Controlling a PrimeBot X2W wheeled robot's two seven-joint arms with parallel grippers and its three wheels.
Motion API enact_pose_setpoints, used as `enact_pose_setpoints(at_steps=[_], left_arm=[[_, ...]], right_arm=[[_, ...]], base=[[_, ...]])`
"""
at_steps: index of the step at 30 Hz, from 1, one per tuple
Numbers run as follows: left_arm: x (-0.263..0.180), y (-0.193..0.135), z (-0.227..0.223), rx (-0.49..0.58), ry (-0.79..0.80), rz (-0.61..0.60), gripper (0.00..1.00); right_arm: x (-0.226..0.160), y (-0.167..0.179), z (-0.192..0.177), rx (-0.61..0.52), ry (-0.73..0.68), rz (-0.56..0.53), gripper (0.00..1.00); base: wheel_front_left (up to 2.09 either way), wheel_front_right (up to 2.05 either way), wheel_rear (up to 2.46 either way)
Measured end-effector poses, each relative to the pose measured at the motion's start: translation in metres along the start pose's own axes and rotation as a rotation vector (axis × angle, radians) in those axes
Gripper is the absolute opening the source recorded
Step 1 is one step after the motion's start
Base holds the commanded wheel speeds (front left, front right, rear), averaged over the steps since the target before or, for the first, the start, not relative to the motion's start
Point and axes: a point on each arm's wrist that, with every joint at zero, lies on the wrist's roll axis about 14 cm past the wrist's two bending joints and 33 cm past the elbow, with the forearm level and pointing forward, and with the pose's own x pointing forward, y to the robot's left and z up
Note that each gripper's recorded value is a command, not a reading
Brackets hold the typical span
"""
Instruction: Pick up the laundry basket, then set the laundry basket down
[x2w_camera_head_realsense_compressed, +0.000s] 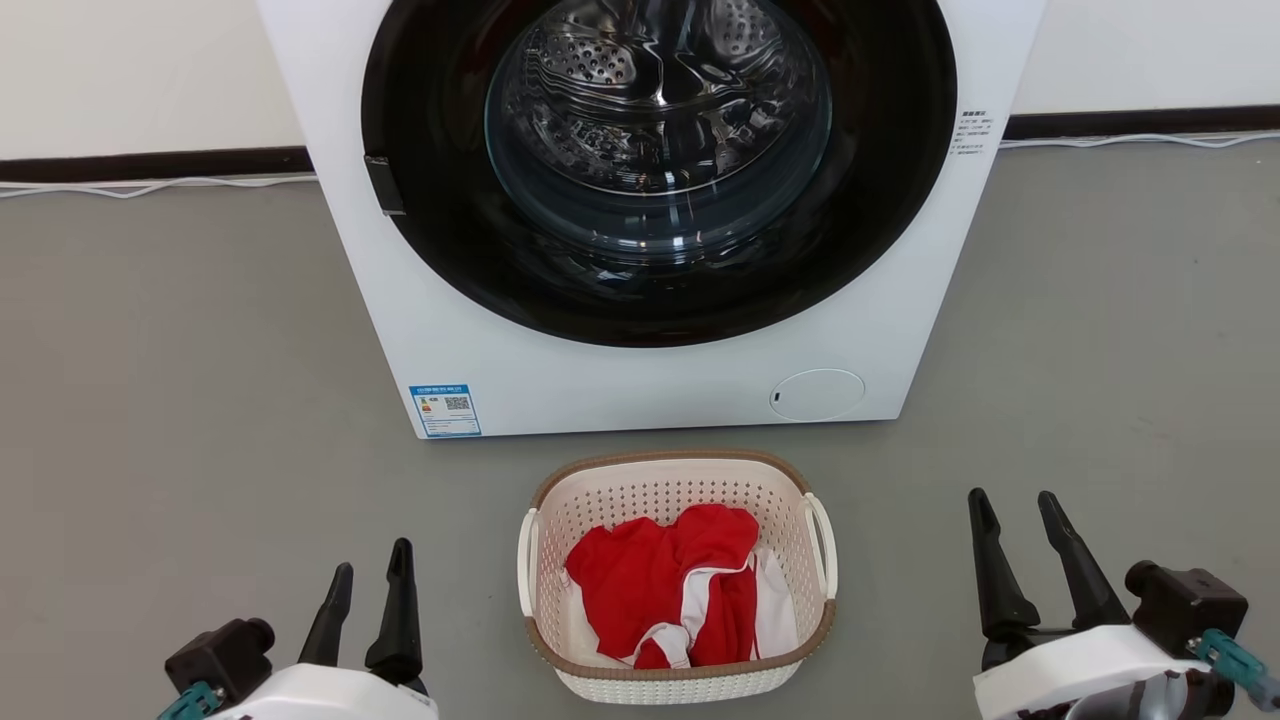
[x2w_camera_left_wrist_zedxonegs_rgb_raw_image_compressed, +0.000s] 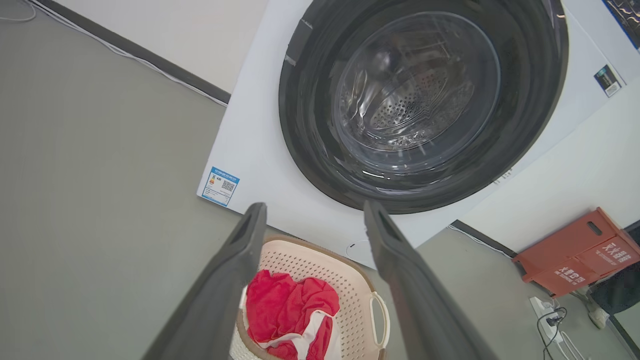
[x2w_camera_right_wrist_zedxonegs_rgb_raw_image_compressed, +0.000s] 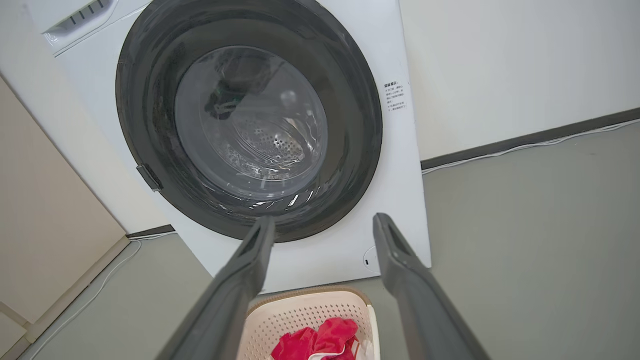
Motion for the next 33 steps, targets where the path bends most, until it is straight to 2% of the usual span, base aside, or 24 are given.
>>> enact_pose_setpoints(at_steps=[29,33], left_arm=[[-0.005,-0.012,0.003,0.302,-0.054,-0.061,1.00],[-0.005,-0.012,0.003,0.310,-0.057,-0.065,1.00]], right_arm=[[-0.002,0.013,0.002,-0.363,-0.037,0.082,1.00],[-0.003,0.012,0.003,-0.370,-0.040,0.077,1.00]], base=[[0.00,0.00,0.00],[0.00,0.00,0.00]])
